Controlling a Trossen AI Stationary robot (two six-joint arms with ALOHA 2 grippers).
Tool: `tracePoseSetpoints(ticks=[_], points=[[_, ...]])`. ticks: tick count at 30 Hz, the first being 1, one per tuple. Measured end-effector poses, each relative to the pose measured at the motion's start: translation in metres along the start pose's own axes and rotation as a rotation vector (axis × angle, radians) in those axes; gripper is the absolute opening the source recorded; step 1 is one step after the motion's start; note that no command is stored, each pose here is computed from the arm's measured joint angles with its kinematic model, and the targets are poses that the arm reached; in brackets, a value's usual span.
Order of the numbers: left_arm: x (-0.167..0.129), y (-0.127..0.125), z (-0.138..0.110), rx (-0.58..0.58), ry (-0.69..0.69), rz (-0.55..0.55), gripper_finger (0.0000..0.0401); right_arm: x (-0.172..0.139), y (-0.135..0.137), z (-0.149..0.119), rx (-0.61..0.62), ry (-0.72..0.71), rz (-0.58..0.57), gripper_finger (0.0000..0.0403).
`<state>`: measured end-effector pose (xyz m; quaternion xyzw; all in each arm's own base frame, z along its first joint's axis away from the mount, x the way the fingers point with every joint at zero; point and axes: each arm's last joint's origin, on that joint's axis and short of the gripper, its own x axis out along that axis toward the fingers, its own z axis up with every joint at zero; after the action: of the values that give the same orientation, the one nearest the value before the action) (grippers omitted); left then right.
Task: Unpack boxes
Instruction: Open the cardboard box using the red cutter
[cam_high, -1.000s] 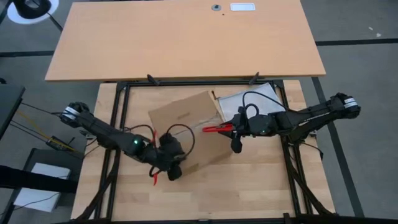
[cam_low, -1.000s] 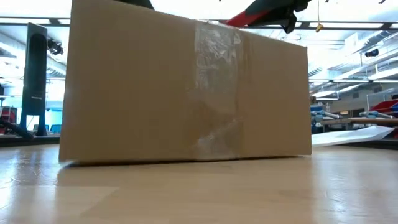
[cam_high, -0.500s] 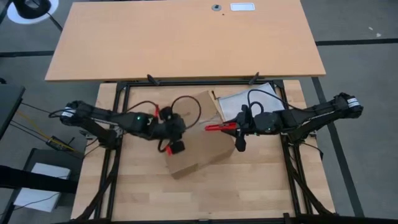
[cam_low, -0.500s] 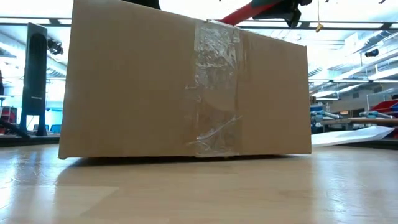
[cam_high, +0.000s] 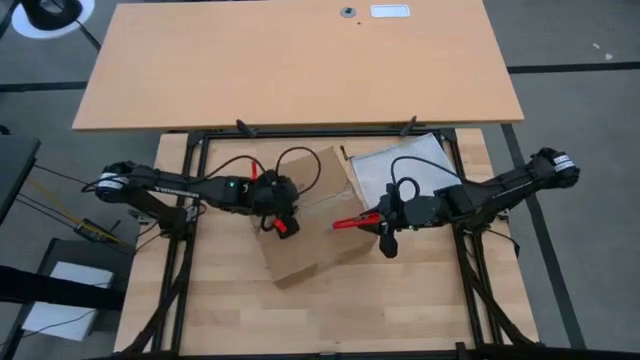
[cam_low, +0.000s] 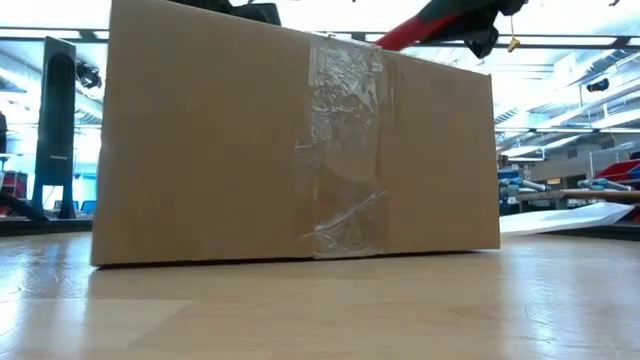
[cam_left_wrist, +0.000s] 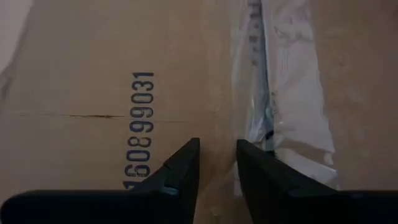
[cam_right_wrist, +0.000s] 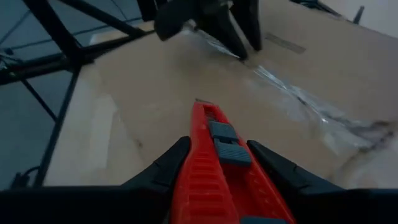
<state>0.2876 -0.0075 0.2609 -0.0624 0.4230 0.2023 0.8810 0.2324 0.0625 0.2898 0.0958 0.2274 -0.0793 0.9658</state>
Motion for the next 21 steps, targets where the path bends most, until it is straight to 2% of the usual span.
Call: tracePoseSetpoints(ticks=[5,9,13,18,21], points=[[-0.007,-0.015,-0.012,-0.031,0.05,-0.021,0.0117,0.004,-0.003,-0.006,-0.003,0.005,-0.029,0.014],[-0.013,-0.031,-0.02,-0.114,0.062,-0.062,0.0117,0.005,-0.005,-0.006,-0.006,0.0,-0.035,0.0137],[-0.022,-0.047,-0.025,-0.159,0.071,-0.112,0.0117,0.005,-0.005,-0.001,-0.027,-0.061,-0.057,0.0137],[-0.043,-0.057,-0.008,-0.148,0.02,-0.179,0.0117,0.007,-0.013,0.004,-0.065,-0.093,-0.129,0.0141],[-0.062,-0.056,0.01,-0.127,-0.008,-0.188,0.0117,0.001,-0.015,0.016,-0.046,-0.124,-0.117,0.0137]])
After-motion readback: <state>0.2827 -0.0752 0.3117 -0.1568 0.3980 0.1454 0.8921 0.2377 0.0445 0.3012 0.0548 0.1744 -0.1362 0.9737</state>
